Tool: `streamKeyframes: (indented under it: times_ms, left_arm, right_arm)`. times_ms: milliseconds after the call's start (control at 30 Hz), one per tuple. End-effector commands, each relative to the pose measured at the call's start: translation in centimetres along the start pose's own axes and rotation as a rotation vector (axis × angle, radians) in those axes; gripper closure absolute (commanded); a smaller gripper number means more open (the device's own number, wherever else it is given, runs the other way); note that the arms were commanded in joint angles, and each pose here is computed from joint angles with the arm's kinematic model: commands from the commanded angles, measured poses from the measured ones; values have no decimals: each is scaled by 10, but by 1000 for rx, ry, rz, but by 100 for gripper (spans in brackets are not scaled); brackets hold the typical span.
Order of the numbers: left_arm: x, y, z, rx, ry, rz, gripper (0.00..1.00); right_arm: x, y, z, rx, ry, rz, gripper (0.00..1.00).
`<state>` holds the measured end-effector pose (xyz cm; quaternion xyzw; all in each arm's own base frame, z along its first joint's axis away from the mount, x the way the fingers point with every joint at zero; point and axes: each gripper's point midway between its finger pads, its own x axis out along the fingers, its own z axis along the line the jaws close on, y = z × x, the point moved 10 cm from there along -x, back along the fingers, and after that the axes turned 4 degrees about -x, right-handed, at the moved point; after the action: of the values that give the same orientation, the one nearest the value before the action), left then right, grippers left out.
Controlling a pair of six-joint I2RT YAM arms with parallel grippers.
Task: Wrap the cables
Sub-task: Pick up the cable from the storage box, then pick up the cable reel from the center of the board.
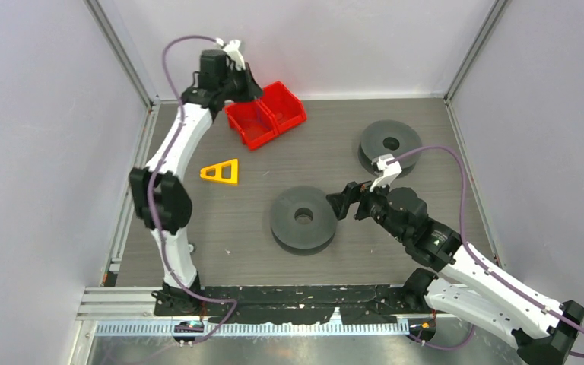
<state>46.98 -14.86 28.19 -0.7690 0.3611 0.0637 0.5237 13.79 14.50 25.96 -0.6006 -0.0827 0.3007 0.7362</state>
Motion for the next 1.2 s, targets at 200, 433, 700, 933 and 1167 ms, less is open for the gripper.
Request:
streamKeyframes:
  times_ms: [200,433,700,933,1167]
  left_arm:
    - [-167,-36,-82,75,254,-233,100]
    - [-244,28,-84,105,245,-207,100]
    - [-259,122,-53,109,213,-141,100]
    - [-265,157,-29,142,63,-184,100]
    - [-282,161,-22,167,-46,-298,100]
  right_arm:
    - [20,0,14,117,-40,46,0]
    - [29,25,-3,97,143,125,5]
    - [43,58,-17,89,115,237,4]
    - [60,76,-35,203,-126,277,7]
    - [72,102,-35,287,-205,362,16]
